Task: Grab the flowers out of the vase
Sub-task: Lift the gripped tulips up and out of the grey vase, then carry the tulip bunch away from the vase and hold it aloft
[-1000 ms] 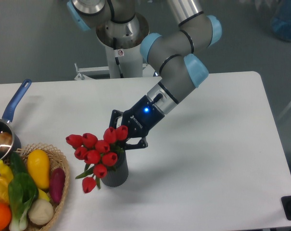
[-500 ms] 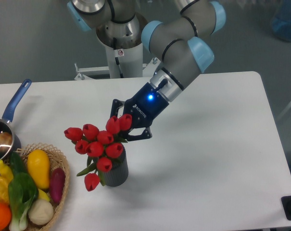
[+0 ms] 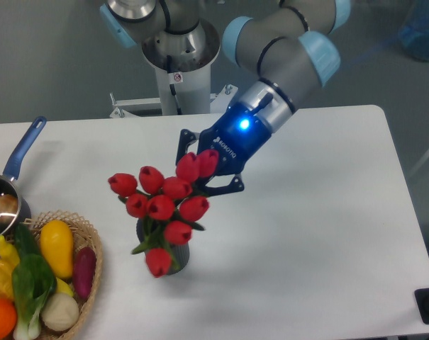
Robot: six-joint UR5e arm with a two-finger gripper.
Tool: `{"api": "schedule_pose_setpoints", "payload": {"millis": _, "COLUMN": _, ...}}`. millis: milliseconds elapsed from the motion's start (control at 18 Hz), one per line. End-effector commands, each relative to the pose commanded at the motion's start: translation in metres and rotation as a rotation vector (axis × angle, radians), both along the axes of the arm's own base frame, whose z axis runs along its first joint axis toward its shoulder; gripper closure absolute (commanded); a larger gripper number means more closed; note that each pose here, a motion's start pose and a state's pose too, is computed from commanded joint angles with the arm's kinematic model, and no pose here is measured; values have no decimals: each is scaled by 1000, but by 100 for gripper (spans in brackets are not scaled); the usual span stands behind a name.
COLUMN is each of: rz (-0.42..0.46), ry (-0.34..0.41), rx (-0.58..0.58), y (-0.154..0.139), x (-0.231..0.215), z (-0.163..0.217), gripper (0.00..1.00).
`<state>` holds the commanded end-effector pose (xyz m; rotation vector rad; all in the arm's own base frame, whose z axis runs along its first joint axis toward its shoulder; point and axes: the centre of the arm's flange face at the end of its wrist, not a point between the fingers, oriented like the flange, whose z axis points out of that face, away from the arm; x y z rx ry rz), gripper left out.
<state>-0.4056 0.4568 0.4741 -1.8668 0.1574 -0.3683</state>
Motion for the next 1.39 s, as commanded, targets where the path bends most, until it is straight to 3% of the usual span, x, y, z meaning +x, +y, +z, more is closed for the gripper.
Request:
{"api": "schedule_pose_setpoints", "payload": {"millis": 389, "rz": 40, "ry": -77, "rx": 28, "y": -17, "x": -9, "z": 20, "gripper": 95}}
{"api": "schedule_pose_setpoints", "payload": {"millis": 778, "rz": 77, "ry": -85, "rx": 49, "y": -36, "x": -26, "z": 24, "gripper": 95}}
{"api": "schedule_pose_setpoints", "payload": {"millis": 1000, "rz": 154, "ry": -21, "rx": 24, "y": -66, "x": -47, "z": 32, "gripper": 95}}
{"api": "schedule_pose_setpoints", "payload": {"millis": 1222, "rz": 183, "ry": 177, "rx": -95, "y": -73, "x": -60, "z": 18, "gripper": 95}}
{"api": "schedule_pose_setpoints", "payload": {"millis": 1389, "rz": 186, "ry": 283, "rx": -165, "y": -78, "x": -66, "z": 8, "gripper": 95}}
